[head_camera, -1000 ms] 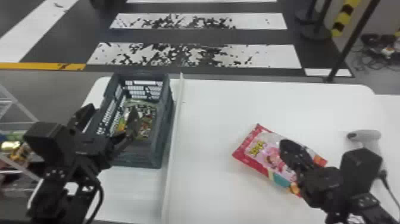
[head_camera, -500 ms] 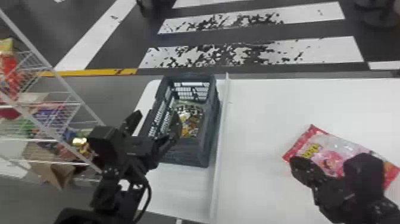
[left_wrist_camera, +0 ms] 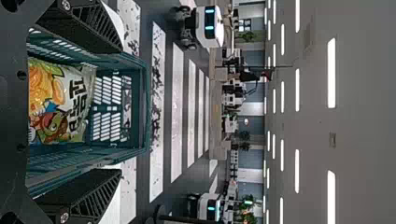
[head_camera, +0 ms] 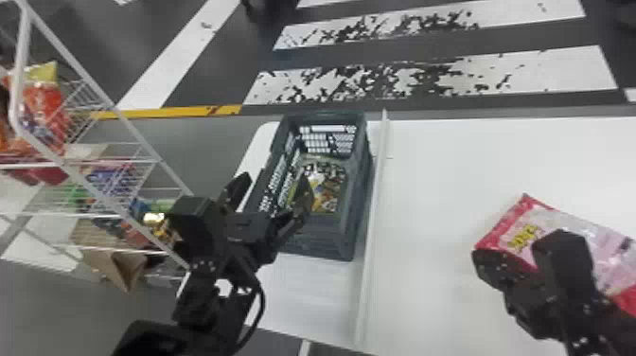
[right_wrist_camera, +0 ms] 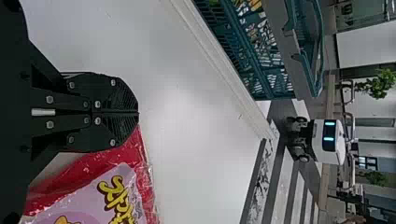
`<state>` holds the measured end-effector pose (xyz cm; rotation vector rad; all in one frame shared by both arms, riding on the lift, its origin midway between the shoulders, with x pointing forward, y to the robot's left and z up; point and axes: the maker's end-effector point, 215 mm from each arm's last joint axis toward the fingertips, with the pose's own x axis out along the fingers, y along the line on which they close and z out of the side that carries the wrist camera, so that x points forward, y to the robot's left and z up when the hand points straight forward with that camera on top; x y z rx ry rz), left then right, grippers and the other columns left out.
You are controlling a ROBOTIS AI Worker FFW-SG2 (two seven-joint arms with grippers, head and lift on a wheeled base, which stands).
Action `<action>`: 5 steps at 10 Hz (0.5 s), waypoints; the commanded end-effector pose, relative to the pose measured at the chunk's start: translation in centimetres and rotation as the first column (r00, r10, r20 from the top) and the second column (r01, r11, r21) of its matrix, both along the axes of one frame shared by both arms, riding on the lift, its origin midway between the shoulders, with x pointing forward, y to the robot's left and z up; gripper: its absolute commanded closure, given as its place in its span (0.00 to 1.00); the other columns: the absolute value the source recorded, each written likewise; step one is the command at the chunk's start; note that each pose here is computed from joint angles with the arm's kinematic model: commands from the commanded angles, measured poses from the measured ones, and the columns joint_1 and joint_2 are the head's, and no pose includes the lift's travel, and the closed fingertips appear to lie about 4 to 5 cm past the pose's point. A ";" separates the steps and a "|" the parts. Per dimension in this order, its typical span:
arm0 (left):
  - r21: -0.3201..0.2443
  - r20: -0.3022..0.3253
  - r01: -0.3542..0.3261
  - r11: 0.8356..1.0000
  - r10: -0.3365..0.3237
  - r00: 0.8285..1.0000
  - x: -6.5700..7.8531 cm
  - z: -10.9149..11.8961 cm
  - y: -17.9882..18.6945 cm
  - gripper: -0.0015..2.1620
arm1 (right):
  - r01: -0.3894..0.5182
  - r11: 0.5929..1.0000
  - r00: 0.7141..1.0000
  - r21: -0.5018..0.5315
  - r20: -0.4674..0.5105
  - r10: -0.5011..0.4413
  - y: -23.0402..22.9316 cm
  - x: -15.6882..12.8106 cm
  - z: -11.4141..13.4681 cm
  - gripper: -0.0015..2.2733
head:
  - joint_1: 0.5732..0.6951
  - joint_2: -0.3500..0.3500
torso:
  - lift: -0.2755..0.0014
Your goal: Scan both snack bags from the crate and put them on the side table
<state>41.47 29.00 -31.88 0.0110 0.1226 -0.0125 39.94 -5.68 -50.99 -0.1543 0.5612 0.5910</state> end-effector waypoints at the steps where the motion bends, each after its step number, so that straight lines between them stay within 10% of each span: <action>1: -0.012 -0.005 0.003 1.000 -0.003 1.000 0.0 -0.2 -0.1 0.04 | 0.013 0.999 1.000 -0.036 -0.016 -0.014 -0.8 1.6 -0.8 0.99 | 1.00 0.96 | 0.68; 5: -0.022 -0.004 0.011 1.000 -0.011 1.000 0.0 -0.2 -0.4 0.04 | 0.055 0.994 0.998 -0.092 -0.030 -0.058 -2.4 5.0 -1.7 0.99 | 1.00 0.90 | 0.68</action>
